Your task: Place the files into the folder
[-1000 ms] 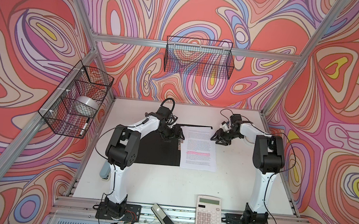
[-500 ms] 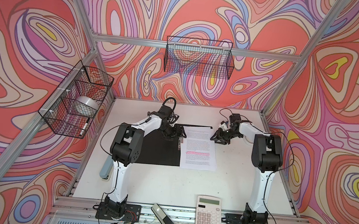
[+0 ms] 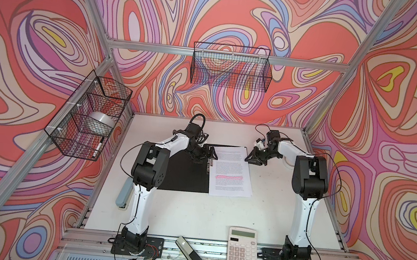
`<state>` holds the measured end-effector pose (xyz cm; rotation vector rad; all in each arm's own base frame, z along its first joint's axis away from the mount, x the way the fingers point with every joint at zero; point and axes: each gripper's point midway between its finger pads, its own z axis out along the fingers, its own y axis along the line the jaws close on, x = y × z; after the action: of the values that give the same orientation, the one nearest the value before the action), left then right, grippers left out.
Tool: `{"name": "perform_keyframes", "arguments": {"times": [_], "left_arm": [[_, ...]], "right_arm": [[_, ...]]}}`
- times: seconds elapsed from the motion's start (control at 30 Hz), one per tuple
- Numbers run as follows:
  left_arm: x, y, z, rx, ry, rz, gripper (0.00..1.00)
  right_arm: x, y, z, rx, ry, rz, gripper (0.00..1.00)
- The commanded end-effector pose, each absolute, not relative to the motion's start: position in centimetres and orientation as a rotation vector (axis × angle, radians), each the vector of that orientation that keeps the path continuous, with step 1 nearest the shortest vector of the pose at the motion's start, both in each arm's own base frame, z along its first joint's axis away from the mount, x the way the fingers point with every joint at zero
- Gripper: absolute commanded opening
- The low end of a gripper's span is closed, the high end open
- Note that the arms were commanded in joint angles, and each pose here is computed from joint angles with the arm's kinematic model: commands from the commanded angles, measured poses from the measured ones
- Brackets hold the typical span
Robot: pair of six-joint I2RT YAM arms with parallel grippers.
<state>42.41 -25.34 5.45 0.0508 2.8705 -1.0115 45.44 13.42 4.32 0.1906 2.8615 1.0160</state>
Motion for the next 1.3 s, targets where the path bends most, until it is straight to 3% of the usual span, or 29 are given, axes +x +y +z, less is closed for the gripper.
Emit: {"name": "perform_keyframes", "arguments": {"times": [0.0, 0.13, 0.27, 0.6, 0.97, 1.13, 1.27], "left_arm": [[42.8, -25.7, 5.4, 0.059, 2.863, -1.033, 1.00], [42.8, -25.8, 5.5, 0.057, 2.861, -1.044, 1.00], [42.7, -25.9, 5.6, 0.054, 2.861, -1.052, 1.00], [42.8, -26.0, 5.7, 0.040, 2.854, -1.063, 1.00], [42.1, -24.6, 7.3, 0.022, 2.865, -0.960, 1.00], [42.0, -23.9, 8.4, 0.081, 2.827, -0.896, 1.00], [42.0, -23.1, 8.5, 0.106, 2.803, -0.859, 1.00]], "right_arm": [[45.9, 13.6, 3.9, 0.184, 2.862, 1.046, 0.25], [46.3, 13.7, 3.5, 0.189, 2.862, 1.051, 0.22], [46.7, 13.8, 3.0, 0.197, 2.862, 1.067, 0.11], [47.5, 13.2, 3.1, 0.212, 2.850, 0.997, 0.10], [48.2, 12.0, 5.7, 0.240, 2.792, 0.871, 0.28], [46.2, 11.5, 9.1, 0.262, 2.733, 0.831, 0.24], [41.7, 13.1, 10.7, 0.208, 2.743, 0.841, 0.19]]}}
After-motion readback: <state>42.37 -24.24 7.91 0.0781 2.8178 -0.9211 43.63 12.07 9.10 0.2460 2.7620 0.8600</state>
